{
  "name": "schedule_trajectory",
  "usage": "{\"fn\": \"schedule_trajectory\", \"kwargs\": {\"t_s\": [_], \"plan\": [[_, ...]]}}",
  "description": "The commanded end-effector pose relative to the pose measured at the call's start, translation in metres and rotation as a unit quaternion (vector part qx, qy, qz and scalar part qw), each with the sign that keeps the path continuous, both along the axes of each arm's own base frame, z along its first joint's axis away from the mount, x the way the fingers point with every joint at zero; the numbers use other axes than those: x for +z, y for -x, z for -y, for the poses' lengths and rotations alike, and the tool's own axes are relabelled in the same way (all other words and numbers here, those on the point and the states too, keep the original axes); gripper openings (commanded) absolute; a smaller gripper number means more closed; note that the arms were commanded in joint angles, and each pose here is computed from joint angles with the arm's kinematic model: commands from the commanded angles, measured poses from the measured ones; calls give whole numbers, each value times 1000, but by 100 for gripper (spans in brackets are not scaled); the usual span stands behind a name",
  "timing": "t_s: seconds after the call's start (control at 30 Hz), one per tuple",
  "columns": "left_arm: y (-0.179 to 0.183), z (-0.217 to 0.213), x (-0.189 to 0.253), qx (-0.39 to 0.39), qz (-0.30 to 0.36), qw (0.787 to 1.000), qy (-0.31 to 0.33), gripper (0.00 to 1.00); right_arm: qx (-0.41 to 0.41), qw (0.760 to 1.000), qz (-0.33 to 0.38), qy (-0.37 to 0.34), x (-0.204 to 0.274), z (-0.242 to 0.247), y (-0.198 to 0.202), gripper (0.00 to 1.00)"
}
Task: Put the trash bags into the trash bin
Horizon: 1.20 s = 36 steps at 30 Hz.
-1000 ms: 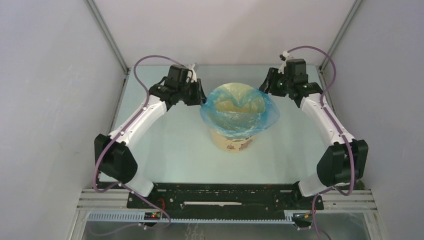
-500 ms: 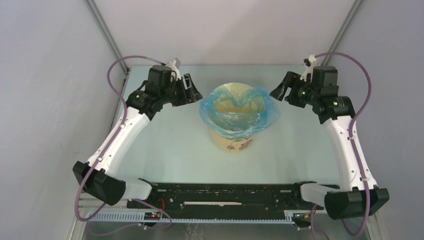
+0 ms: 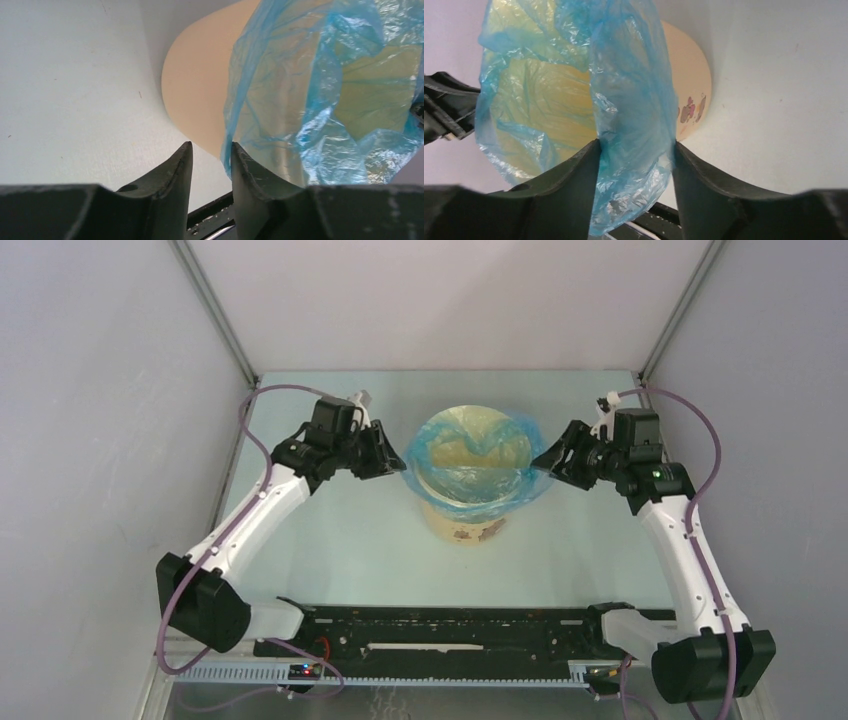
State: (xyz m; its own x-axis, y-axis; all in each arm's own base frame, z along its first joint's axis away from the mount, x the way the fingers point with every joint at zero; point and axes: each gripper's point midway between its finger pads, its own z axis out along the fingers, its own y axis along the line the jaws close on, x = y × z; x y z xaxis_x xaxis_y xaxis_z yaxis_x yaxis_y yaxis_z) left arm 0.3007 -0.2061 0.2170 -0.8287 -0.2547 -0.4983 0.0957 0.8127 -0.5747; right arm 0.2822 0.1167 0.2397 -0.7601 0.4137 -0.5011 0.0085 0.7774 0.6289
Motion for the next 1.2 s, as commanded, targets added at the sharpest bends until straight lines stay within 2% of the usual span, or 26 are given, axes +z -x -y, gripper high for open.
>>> {"fn": "schedule_trajectory", "kwargs": {"t_s": [0.0, 0.07, 0.13, 0.2, 0.3, 0.37, 0.53, 0.67, 0.77, 0.87, 1.03, 1.17], "plan": [[0, 3, -4, -3, 5, 1000, 18, 35, -9, 1000, -21, -12, -18, -1, 7, 55], [1, 6, -8, -9, 0, 1000, 25, 27, -8, 1000, -14, -15, -18, -2, 6, 45], [1, 11, -9, -14, -5, 999, 37, 22, -8, 1000, -6, -17, -14, -3, 6, 44], [1, 12, -8, -13, -2, 999, 41, 19, -4, 1000, 7, -23, -5, -4, 8, 49], [0, 13, -6, -16, 1, 999, 43, 16, -4, 999, 24, -22, 12, -3, 12, 62], [0, 14, -7, -19, 1, 999, 46, 14, -7, 999, 30, -13, 17, 0, 15, 66], [-1, 18, -9, -23, -5, 998, 56, 6, -12, 1000, 11, 16, 5, 9, 24, 63], [-1, 20, -12, -27, -11, 998, 56, 1, -3, 999, 26, 24, 8, 9, 25, 62], [-2, 21, -15, -28, -16, 998, 56, 0, -2, 999, 44, 14, 19, 8, 29, 76], [-3, 22, -17, -27, -18, 998, 55, 0, -4, 999, 52, 12, 24, 8, 32, 81], [-4, 24, -20, -29, -25, 998, 56, 0, -21, 998, 60, 27, 26, 19, 33, 81], [-5, 24, -24, -30, -30, 998, 55, 0, -16, 997, 55, 43, 13, 23, 24, 72]]}}
